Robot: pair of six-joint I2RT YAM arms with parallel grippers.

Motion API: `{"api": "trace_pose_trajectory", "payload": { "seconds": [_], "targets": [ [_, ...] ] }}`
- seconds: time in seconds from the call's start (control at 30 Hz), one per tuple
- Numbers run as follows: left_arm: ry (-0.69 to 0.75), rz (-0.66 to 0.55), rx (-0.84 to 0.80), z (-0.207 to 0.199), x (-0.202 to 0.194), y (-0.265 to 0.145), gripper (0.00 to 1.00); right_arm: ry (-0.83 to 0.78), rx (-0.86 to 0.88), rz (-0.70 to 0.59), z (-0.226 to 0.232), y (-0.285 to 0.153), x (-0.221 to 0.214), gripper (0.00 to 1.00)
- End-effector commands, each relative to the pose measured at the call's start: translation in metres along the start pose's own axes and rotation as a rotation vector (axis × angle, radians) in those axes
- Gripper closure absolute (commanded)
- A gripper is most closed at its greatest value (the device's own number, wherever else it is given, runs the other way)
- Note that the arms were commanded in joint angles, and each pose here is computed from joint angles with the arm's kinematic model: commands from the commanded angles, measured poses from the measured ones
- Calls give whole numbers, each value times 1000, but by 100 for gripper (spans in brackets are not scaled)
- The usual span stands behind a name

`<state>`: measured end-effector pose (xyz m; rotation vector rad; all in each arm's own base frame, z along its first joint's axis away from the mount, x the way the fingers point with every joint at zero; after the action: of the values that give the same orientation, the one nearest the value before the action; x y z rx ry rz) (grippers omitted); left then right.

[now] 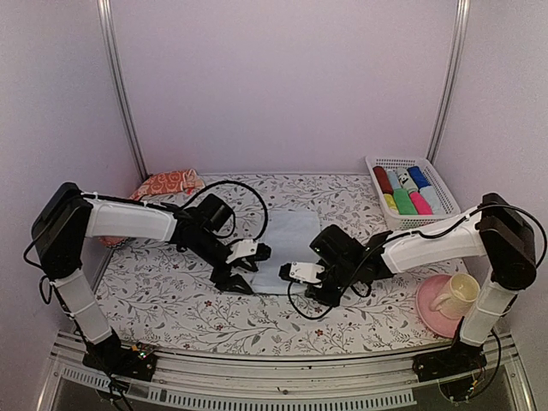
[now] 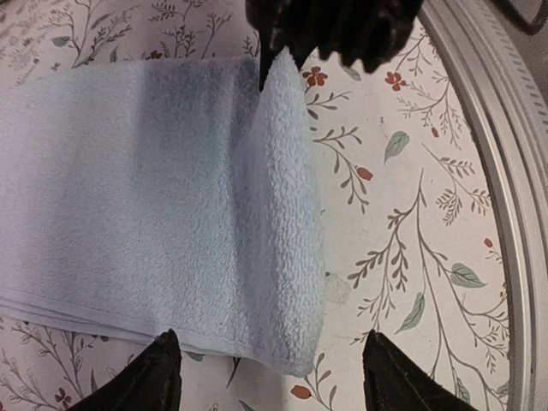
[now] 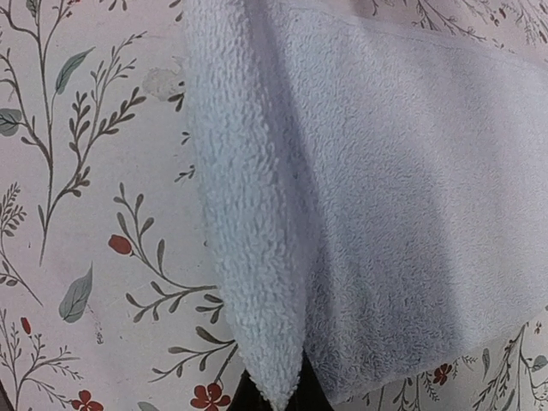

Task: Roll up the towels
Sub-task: Roll the towel at the center of the board.

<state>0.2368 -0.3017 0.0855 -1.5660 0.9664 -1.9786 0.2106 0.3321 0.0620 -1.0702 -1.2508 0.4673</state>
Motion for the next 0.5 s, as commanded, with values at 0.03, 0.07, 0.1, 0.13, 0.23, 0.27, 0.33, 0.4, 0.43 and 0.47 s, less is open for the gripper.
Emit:
{"api": "trace_pose_trajectory", "payload": {
  "seconds": [0.03, 0.07, 0.1, 0.13, 0.23, 0.27, 0.33, 0.4, 0.43, 0.47],
  "targets": [
    [19, -25, -29, -8, 0, 2, 25, 65, 127, 90, 9, 6, -9, 97],
    [24, -25, -28, -9, 0, 2, 25, 68, 141, 96, 9, 6, -8, 97],
    [32, -18, -23, -10, -1, 4, 25, 71, 152, 100, 9, 5, -7, 98],
    [44, -3, -18, -12, -2, 6, 25, 73, 161, 99, 10, 4, -6, 98],
    [57, 26, -20, -17, -7, 13, 26, 82, 176, 112, 7, 4, -7, 97],
    [56, 27, -24, -18, -7, 14, 26, 89, 184, 120, 6, 5, -8, 97],
    [53, 31, -14, -17, -7, 15, 27, 100, 192, 135, 5, 7, -9, 97],
    [49, 31, 2, -14, -7, 16, 29, 107, 202, 151, 4, 9, -12, 97],
    [47, 30, 9, -12, -6, 16, 30, 112, 209, 155, 4, 10, -12, 97],
    [42, 31, 10, -11, -6, 16, 31, 117, 214, 157, 3, 10, -12, 97]
  ]
}}
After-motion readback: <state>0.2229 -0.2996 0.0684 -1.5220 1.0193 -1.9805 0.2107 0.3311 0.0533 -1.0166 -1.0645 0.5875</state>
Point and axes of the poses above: each gripper's point midway between its finger pads, its own y axis out along the fingers, its own z axis along the line the jaws close on, x = y × z, the point moved 3 cm from there along -y, back along the fingers, and after that the axes turned 13 degrees about y, right-handed, at the moved point
